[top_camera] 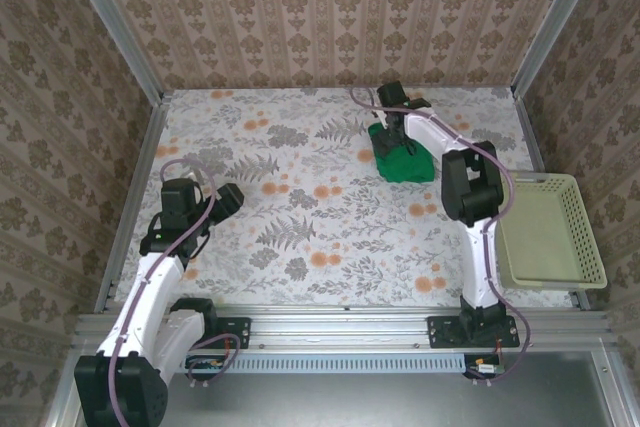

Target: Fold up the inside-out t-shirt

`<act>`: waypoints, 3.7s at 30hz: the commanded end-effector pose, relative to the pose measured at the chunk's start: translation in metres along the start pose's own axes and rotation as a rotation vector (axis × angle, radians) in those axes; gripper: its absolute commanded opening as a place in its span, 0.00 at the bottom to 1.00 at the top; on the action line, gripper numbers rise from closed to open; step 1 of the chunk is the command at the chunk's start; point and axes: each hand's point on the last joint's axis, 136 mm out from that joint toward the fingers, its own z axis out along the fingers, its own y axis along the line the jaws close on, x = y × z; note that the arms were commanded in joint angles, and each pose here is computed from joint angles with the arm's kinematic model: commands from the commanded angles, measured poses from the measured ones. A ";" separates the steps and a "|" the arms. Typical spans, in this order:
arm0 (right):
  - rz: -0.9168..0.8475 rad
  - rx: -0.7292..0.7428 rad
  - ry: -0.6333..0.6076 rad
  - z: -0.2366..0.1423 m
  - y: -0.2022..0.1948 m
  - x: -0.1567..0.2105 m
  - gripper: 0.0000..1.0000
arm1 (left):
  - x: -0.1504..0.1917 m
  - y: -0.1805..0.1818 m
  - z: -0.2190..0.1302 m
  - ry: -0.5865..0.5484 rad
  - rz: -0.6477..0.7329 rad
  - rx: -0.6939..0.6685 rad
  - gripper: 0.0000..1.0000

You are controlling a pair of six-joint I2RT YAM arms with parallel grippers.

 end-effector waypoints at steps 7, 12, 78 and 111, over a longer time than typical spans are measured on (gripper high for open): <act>0.481 0.230 0.168 0.019 -0.112 0.018 0.78 | 0.005 0.005 -0.003 0.014 0.014 -0.015 0.89; 0.664 0.222 0.158 0.021 -0.161 0.028 0.78 | 0.005 0.006 -0.004 0.017 0.015 -0.021 0.89; 0.454 0.095 -0.591 -0.095 -0.043 0.137 1.00 | -0.081 0.062 0.085 -0.296 0.619 -0.445 1.00; 0.495 0.039 -0.765 -0.078 -0.051 0.136 1.00 | -0.086 0.066 0.098 -0.474 0.612 -0.339 1.00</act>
